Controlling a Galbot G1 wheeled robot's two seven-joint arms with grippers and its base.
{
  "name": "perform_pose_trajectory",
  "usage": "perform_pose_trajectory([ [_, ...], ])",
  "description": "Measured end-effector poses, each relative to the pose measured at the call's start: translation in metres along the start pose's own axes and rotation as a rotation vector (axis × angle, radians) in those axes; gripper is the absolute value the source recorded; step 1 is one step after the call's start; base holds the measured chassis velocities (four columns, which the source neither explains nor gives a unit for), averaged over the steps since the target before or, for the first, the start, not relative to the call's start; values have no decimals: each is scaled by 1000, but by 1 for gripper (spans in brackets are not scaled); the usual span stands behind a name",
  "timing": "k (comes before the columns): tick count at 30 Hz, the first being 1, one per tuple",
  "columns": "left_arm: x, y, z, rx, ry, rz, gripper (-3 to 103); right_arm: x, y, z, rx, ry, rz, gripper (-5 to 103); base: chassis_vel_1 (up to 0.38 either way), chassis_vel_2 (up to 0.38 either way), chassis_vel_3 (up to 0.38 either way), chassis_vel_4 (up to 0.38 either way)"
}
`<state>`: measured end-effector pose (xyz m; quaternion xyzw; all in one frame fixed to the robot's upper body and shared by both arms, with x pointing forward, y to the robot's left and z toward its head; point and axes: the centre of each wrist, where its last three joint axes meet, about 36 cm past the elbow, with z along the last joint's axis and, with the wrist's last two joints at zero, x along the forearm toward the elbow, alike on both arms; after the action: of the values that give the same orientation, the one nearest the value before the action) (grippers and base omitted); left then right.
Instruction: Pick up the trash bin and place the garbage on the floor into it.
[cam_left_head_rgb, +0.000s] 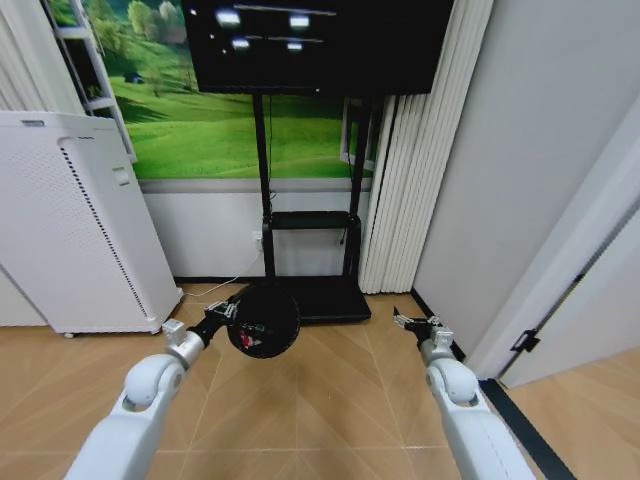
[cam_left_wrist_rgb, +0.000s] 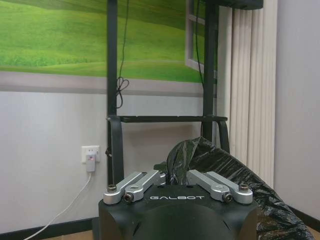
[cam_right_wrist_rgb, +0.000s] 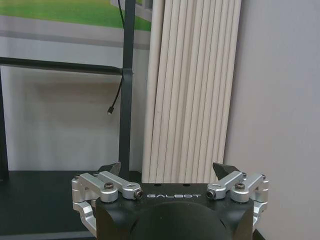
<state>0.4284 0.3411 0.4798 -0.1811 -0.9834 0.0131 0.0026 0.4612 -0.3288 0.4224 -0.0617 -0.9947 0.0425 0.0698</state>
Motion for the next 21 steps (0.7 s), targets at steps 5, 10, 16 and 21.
perform_pose_trajectory([
  [5,3,-4,6,22,-6,-8,7,3,-1,-6,5,-8,-7,100,0,0,0,0],
  [10,1,-5,4,18,-11,-3,7,8,2,-8,15,-13,-19,100,0,0,0,0],
  [16,0,-2,3,14,-9,-5,7,15,5,-7,20,-15,-36,100,0,0,0,0],
  [21,0,-2,2,13,-6,-4,7,20,6,-8,21,-17,-44,100,66,55,-55,-52],
])
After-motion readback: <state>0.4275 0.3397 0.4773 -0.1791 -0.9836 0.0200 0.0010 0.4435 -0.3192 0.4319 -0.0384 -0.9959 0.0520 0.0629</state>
